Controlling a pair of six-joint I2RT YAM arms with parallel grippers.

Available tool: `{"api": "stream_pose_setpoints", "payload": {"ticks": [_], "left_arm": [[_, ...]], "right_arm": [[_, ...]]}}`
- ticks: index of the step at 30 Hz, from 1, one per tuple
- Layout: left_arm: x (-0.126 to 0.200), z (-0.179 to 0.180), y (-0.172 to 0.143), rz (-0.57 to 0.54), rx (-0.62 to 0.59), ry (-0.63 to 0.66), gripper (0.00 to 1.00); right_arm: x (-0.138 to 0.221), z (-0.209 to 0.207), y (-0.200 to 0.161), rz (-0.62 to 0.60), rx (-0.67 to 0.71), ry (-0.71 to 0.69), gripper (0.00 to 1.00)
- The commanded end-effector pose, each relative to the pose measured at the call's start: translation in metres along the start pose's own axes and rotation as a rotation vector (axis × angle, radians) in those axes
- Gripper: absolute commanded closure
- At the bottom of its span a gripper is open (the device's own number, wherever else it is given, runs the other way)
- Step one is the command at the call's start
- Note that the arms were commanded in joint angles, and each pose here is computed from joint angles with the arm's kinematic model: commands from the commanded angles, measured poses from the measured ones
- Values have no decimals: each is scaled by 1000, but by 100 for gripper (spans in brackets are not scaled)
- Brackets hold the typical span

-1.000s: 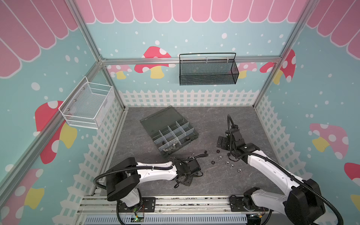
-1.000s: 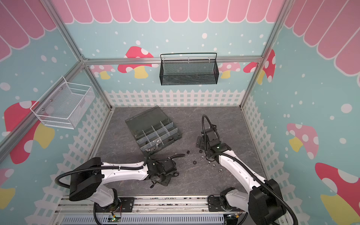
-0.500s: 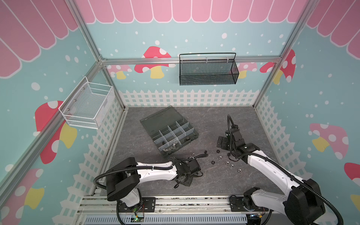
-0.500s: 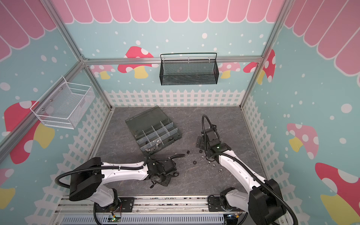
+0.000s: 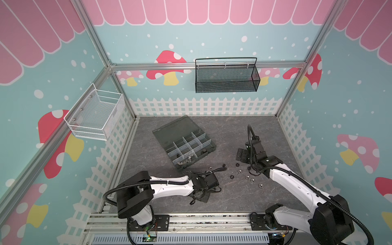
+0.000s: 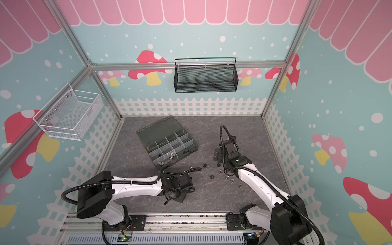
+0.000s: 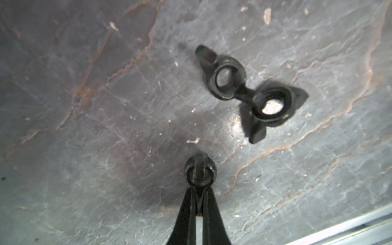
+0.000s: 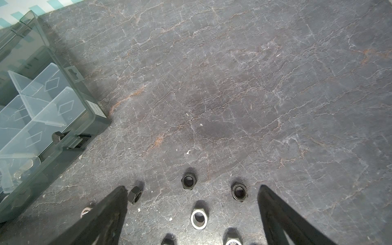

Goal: Sort the screws and nuts into containers
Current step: Pick up the nut from the bottom-center of the table, then place the nut into the container.

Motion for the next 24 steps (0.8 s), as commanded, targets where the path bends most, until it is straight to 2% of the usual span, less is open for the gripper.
{"api": "stream_pose_setpoints", "payload": {"ticks": [1,7,12,17,24], "left_arm": [[-7,4,-2,11,9,35,100],[2,6,4,-38,35,31,100],[18,17,23,-120,86,26,100],[49,44,62,-252,168,26,100],[92,104,114,-429,324,87,100]], "right_arm": [[-3,-4,-6,16,-16,-20,3],[-4,-4,-7,17,-17,-20,3],[-2,-5,-6,9,-15,-22,3],[-1,-5,-4,1,-19,-22,3],[-2,-2,-1,1,-21,-14,3]]}}
Point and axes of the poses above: each gripper's point midway between its finger pads, its own x axis back along the fingers, its own z axis along the line the jaws close on, y = z × x, the point moved 5 cm from there along x, back along the fingers, and after that the axes turned 12 degrees about x, right-handed, at the moved point
